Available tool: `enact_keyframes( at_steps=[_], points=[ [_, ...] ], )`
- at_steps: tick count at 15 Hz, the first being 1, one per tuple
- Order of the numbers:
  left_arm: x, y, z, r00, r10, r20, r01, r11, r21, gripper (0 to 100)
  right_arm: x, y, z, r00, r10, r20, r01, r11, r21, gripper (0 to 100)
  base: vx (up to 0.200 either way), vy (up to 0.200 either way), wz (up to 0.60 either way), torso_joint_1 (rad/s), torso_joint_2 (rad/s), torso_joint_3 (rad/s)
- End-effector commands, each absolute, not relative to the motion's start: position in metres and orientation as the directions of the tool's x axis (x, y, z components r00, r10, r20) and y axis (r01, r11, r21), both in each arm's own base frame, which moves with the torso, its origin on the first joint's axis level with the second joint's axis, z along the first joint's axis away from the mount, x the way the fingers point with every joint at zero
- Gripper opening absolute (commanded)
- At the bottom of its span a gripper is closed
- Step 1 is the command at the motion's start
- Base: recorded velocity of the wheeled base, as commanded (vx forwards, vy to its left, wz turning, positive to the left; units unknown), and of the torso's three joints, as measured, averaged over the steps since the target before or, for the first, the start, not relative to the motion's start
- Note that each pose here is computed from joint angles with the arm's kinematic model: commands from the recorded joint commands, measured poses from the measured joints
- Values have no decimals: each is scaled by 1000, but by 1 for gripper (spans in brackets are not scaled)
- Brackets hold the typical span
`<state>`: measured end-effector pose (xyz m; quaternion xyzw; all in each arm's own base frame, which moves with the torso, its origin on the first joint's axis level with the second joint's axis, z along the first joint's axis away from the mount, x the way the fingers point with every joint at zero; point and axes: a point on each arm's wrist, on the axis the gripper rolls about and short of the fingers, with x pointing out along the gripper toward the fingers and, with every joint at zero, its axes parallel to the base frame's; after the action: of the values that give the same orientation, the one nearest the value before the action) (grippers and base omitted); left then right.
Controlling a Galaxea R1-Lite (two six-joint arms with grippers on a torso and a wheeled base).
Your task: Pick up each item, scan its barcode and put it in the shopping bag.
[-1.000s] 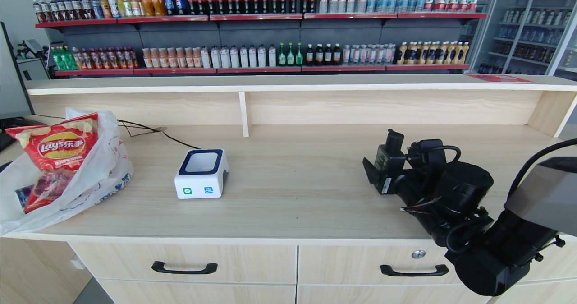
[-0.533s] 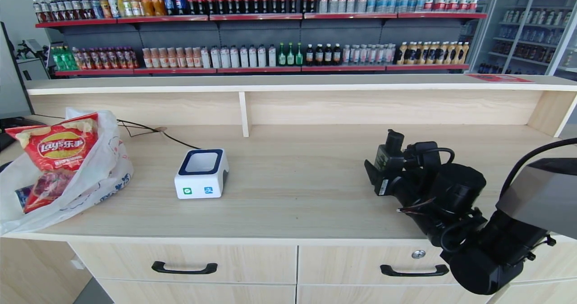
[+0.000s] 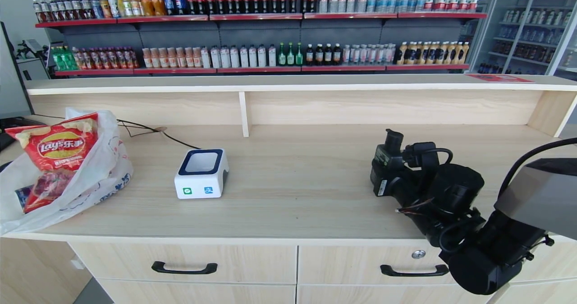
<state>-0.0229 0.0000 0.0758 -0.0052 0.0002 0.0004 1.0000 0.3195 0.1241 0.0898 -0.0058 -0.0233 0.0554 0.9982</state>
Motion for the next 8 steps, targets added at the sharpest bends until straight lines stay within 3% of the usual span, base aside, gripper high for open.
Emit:
enact_keyframes(
  at_steps=[1,8],
  points=[
    [-23,0,76,1000,2,0,-2,1000,-11,100,317,124,97,991,112,66,-112,994,-9,0,0,0,0,0,0,0],
    [-23,0,76,1000,2,0,-2,1000,-11,100,279,131,132,975,174,135,-177,984,10,0,0,0,0,0,0,0]
  ],
)
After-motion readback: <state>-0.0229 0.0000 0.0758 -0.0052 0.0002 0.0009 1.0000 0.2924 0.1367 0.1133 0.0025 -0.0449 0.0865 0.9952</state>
